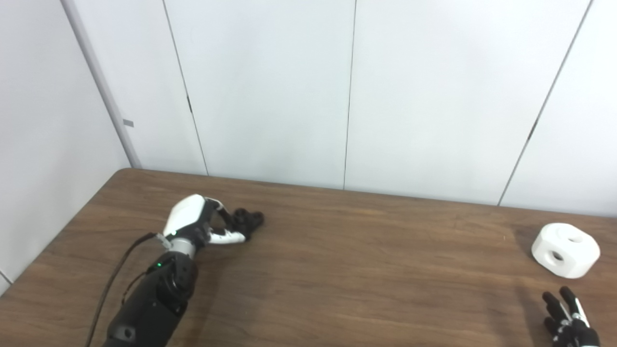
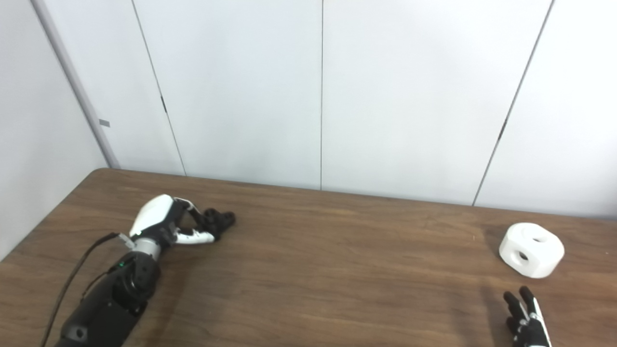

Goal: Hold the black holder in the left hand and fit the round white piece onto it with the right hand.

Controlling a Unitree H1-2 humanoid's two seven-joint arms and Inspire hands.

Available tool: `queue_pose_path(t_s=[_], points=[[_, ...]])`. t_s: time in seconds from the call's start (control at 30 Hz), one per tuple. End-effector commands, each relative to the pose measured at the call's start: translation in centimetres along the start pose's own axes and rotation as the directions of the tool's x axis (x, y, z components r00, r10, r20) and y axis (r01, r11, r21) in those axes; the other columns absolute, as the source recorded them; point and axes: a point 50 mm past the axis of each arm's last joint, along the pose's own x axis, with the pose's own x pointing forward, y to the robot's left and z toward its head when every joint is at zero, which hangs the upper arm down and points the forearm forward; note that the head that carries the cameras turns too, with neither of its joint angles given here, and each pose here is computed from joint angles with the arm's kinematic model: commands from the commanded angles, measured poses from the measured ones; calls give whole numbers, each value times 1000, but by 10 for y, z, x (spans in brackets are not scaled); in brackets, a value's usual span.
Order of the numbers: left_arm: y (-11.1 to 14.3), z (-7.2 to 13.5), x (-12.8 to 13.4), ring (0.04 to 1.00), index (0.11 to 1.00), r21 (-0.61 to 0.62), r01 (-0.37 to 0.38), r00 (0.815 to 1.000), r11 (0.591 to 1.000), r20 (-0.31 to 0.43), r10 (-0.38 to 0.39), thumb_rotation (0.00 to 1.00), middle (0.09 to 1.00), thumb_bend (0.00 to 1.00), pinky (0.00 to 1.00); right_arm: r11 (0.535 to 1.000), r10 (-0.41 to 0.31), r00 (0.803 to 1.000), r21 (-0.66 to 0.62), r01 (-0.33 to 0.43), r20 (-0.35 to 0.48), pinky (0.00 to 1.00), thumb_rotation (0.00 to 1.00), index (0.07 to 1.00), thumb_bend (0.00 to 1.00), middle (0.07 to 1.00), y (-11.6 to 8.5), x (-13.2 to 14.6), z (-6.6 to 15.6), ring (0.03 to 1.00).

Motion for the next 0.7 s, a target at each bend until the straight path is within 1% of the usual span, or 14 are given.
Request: queue_pose_path(t_s=[0.0, 0.07, 0.1, 0.13, 0.17, 0.2, 0.27, 0.33, 0.47, 0.67], points=[[11, 23, -2, 918, 484, 2, -9, 997, 1000, 76, 9, 52, 803, 523, 902, 1000, -4, 1000, 29, 4, 2, 1000, 1000, 995, 574, 936, 10, -5, -4, 979], [10, 31, -8, 915, 485, 5, 8, 995, 1000, 99, -8, 52, 802, 523, 890, 1000, -2, 1000, 27, 2, 1, 1000, 1000, 999, 563, 940, 11, -5, -4, 984], [9, 37, -12, 915, 485, 13, 19, 992, 1000, 127, -20, 52, 802, 523, 889, 1000, -2, 1000, 22, 2, 1, 1000, 1000, 1000, 561, 941, 11, -5, -4, 985], [9, 42, -16, 914, 485, 22, 30, 987, 999, 156, -33, 52, 802, 523, 901, 1000, 0, 1000, 15, -1, 0, 1000, 1000, 1000, 559, 940, 12, -5, -4, 987], [9, 45, -19, 916, 485, 28, 37, 983, 999, 176, -42, 52, 804, 522, 945, 1000, 3, 1000, 11, -3, 0, 1000, 1000, 1000, 558, 943, 12, -5, -4, 993], [8, 49, -24, 917, 485, 29, 46, 979, 999, 196, -51, 51, 804, 522, 960, 1000, 0, 1000, 7, 0, -3, 1000, 1000, 1000, 557, 944, 13, -6, -3, 995], [8, 55, -30, 918, 485, 27, 60, 975, 998, 213, -65, 52, 803, 523, 946, 1000, -5, 1000, 5, 5, -5, 1000, 1000, 998, 548, 942, 15, -6, -2, 993], [5, 62, -41, 912, 485, 43, 76, 963, 996, 257, -84, 53, 802, 523, 949, 1000, -5, 1000, 9, 5, -1, 1000, 1000, 997, 542, 942, 17, -6, -1, 991], [-1, 73, -59, 889, 485, 71, 89, 944, 994, 312, -107, 53, 793, 523, 958, 1000, -9, 1000, 12, 8, 6, 1000, 1000, 993, 533, 940, 22, -6, 0, 986], [-13, 81, -83, 870, 484, 73, 98, 916, 992, 384, -119, 51, 773, 522, 948, 1000, -15, 1000, 22, 15, 6, 1000, 1000, 991, 533, 933, 30, -6, 2, 977]])
